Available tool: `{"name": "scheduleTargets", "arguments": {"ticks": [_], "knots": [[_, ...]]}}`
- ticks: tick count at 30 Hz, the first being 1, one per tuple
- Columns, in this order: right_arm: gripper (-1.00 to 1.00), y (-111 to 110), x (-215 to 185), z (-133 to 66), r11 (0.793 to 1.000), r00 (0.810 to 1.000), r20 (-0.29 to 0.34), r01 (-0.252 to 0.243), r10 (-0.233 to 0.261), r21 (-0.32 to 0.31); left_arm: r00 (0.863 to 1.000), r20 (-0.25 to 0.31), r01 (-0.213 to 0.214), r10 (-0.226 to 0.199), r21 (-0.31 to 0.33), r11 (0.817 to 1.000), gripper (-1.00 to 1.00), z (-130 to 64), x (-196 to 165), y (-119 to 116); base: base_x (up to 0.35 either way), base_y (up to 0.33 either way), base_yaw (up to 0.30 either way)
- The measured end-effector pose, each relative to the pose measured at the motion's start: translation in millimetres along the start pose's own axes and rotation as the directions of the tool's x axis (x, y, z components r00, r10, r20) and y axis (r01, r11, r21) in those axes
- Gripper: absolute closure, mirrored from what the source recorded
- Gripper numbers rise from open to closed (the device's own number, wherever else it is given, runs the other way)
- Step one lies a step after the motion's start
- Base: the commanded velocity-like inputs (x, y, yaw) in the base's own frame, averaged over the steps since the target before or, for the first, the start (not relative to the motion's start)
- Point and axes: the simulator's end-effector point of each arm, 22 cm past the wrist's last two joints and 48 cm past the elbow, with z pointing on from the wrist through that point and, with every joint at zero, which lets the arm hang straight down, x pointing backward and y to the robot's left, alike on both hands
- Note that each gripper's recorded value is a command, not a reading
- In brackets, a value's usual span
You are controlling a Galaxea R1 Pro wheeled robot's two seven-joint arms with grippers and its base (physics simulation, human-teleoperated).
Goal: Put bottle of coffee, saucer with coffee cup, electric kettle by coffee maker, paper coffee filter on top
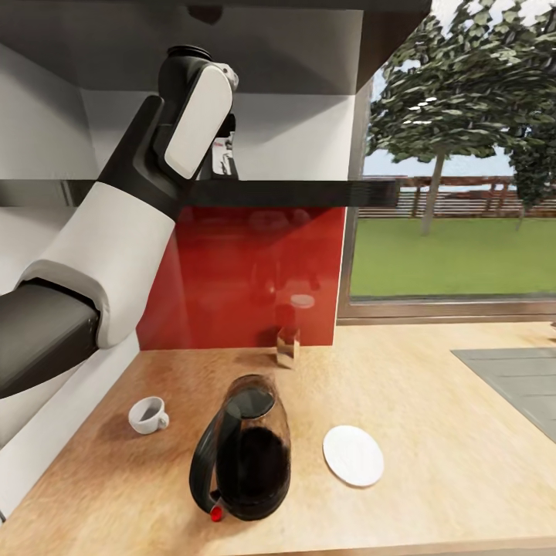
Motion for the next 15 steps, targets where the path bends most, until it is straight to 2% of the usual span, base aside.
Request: {"name": "scheduleTargets", "arguments": {"ticks": [6, 15], "knots": [[-1.00, -0.2, 0.1, -0.1, 1.000, 1.000, 0.000, 0.000, 0.000, 0.001, 1.000, 0.000, 0.000, 0.000, 0.002, 1.000, -1.00, -0.1, 0.1, -0.4, 0.132, -0.074, 0.000], [-1.00, -0.2, 0.0, 0.0, 1.000, 1.000, 0.000, 0.000, 0.000, 0.000, 1.000, -0.001, -0.002, 0.002, 0.001, 1.000, -1.00, 0.1, 0.5, -0.6, 0.053, -0.052, 0.000]]}}
